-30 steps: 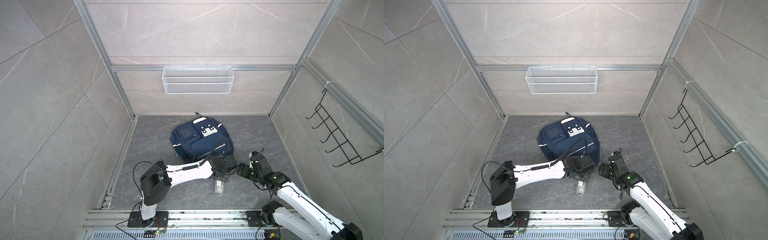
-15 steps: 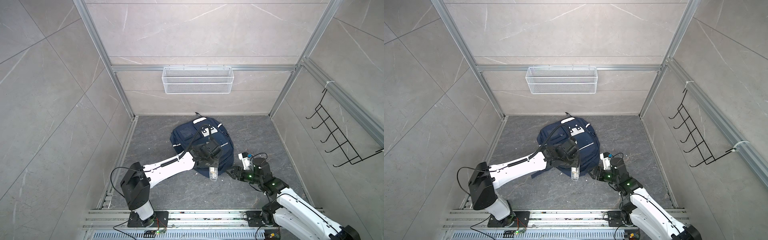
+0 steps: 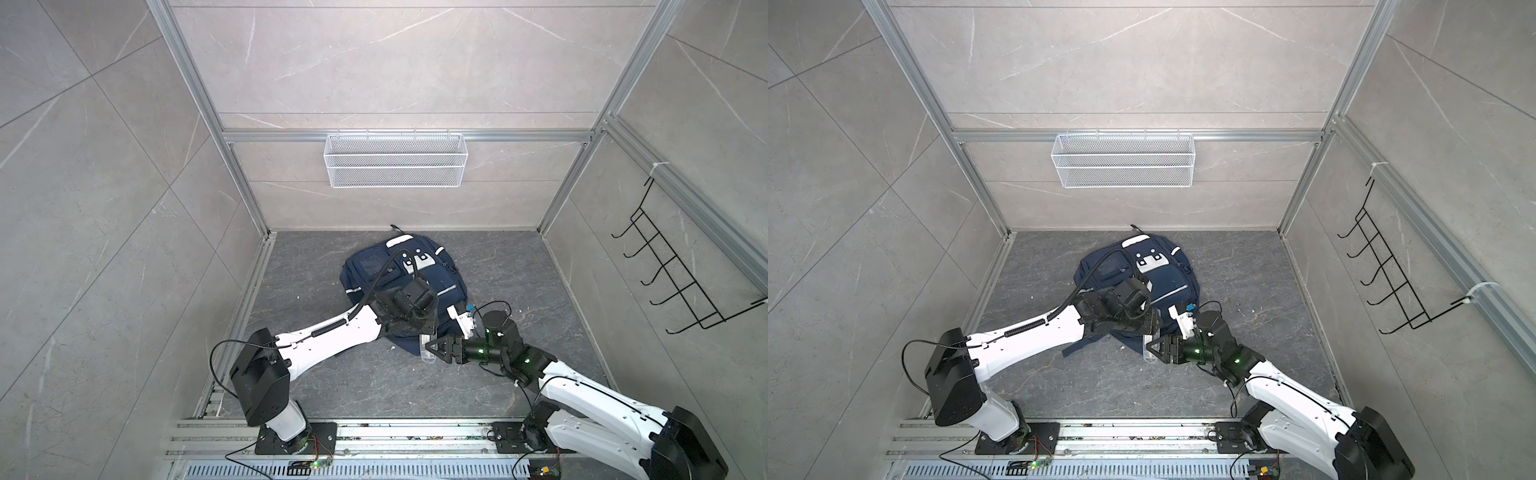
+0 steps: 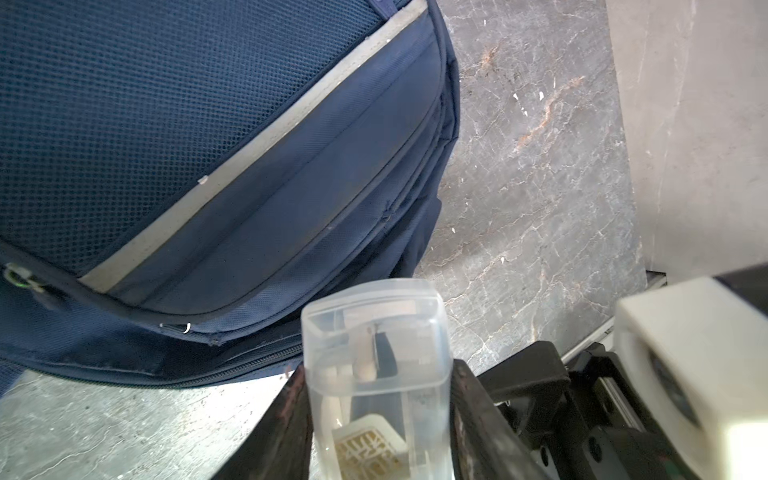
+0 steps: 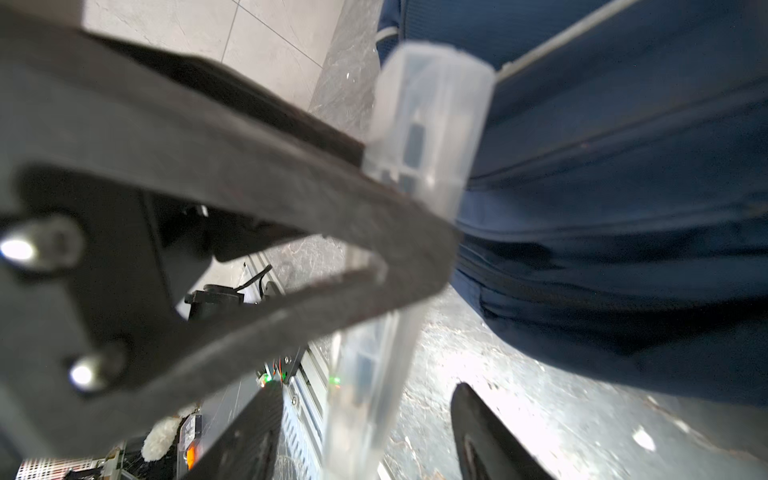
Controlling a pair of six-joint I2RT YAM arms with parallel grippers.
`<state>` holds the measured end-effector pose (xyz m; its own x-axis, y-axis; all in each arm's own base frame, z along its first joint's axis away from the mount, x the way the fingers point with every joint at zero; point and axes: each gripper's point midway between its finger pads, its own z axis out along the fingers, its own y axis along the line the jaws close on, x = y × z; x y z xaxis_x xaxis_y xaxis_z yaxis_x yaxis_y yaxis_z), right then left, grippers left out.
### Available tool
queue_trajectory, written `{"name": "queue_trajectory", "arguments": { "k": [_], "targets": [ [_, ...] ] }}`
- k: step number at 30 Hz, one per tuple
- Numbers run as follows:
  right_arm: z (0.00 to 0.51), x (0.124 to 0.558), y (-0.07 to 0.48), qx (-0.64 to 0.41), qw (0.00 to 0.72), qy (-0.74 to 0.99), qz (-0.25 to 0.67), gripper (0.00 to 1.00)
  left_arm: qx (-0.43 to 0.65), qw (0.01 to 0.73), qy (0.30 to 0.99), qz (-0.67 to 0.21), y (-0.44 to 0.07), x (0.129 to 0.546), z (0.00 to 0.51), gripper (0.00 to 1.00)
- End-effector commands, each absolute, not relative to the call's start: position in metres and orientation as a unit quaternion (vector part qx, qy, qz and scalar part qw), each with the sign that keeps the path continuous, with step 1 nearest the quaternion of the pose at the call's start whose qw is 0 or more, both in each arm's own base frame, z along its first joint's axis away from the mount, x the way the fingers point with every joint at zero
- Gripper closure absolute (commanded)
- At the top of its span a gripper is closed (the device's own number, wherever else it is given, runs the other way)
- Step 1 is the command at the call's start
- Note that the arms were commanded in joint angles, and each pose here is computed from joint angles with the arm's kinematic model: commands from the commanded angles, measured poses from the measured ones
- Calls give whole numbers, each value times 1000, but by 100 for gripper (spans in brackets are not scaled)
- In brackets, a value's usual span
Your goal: Pack the student bag
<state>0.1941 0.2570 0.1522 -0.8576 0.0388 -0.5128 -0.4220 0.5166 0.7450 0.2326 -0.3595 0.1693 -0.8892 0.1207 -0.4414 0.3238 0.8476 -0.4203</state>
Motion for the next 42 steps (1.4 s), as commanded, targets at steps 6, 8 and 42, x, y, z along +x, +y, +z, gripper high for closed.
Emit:
{"name": "queue_trajectory", "arguments": {
  "k": [6,8,42],
  "targets": [
    [169,210,261,-122,282,829,467,37,111,219,922,-298,-362,230,197,60],
    [169,212,262,-123,282,830,466,39,111,217,921,-303,-363,229,197,60],
    [161,218,260,-99,274,842,454,83,127,271,928,-221,-321,235,215,36]
  ]
}}
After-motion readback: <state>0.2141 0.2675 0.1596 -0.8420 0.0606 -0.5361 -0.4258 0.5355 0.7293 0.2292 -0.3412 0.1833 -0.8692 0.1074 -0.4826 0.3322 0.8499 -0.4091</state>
